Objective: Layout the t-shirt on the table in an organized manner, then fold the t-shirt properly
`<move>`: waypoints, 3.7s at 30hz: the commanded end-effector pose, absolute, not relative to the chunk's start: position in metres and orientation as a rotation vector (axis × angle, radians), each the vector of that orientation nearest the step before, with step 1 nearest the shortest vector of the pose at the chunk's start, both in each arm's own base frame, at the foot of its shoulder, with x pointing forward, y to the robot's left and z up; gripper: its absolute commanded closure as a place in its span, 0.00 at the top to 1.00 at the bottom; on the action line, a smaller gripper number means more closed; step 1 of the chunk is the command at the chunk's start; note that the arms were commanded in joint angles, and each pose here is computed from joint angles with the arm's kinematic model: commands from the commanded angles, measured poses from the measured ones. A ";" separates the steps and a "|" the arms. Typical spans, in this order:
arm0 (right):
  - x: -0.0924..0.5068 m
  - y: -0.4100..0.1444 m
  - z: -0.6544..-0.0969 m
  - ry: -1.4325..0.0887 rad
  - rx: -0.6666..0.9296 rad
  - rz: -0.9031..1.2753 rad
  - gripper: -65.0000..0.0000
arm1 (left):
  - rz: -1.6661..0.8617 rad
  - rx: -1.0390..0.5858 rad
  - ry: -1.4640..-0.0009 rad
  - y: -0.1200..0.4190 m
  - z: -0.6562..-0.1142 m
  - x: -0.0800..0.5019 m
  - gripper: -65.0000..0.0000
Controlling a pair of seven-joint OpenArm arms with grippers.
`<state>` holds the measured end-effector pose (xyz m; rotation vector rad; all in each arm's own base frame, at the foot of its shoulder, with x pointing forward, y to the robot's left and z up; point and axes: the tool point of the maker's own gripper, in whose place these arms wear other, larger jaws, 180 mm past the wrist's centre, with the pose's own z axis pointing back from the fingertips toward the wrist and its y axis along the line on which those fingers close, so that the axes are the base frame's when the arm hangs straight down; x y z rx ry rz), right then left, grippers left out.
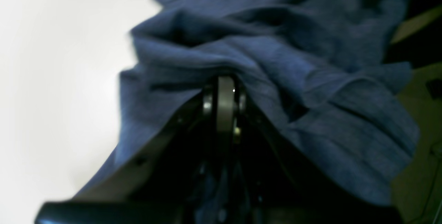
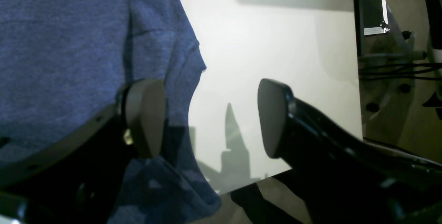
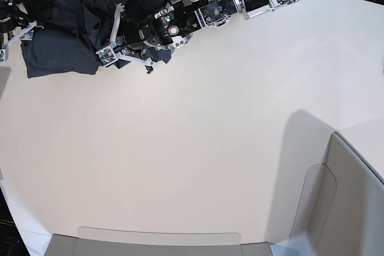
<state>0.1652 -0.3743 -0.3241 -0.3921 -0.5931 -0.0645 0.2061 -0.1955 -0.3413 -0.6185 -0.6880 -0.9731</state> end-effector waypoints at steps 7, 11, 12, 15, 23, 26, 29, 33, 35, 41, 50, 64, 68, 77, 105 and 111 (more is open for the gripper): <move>0.170 -0.378 -0.315 -0.616 -0.412 -0.045 0.64 | -0.957 -0.715 -0.807 -0.223 -0.307 0.213 0.01; 0.170 -0.377 -0.315 -0.618 -0.408 -0.046 0.64 | -0.923 -0.738 -0.844 -0.232 -0.308 0.220 0.01; 0.170 -0.376 -0.315 -0.618 -0.407 -0.047 0.64 | -0.911 -0.757 -0.864 -0.238 -0.304 0.222 0.01; 0.169 -0.372 -0.320 -0.617 -0.392 -0.058 0.64 | -0.873 -0.792 -0.907 -0.251 -0.302 0.227 0.01; 0.182 -0.351 -0.328 -0.619 -0.346 0.006 0.64 | -0.734 -0.939 -1.134 -0.275 -0.268 0.243 0.01; 0.185 -0.349 -0.327 -0.627 -0.342 0.012 0.64 | -0.714 -0.989 -1.199 -0.276 -0.240 0.243 0.01; 0.193 -0.352 -0.320 -0.657 -0.348 0.004 0.64 | -0.737 -0.976 -1.250 -0.248 -0.232 0.244 0.01; 0.201 -0.364 -0.305 -0.686 -0.372 0.027 0.65 | -0.775 -0.938 -1.305 -0.207 -0.225 0.244 0.15; 0.203 -0.368 -0.298 -0.712 -0.356 0.034 0.65 | -0.797 -0.904 -1.305 -0.186 -0.232 0.243 0.26; 0.203 -0.382 -0.301 -0.754 -0.208 -0.049 0.64 | -0.714 -0.815 -1.266 -0.146 -0.259 0.255 0.38; 0.192 -0.379 -0.339 -0.717 0.162 -0.188 0.64 | -0.611 -0.712 -1.223 -0.100 -0.288 0.267 0.38; 0.153 -0.395 -0.351 -0.600 0.211 -0.244 0.64 | -0.609 -0.708 -1.187 -0.098 -0.300 0.257 0.38; 0.151 -0.393 -0.355 -0.594 0.218 -0.254 0.64 | -0.606 -0.706 -1.188 -0.097 -0.300 0.258 0.38; 0.152 -0.386 -0.357 -0.608 0.237 -0.260 0.82 | -0.606 -0.687 -1.161 -0.095 -0.313 0.258 0.38; 0.148 -0.320 -0.382 -0.564 0.392 -0.206 1.00 | -0.592 -0.688 -1.135 -0.093 -0.320 0.250 0.38; 0.137 -0.326 -0.398 -0.521 0.415 -0.271 1.00 | -0.594 -0.690 -1.134 -0.094 -0.321 0.249 0.38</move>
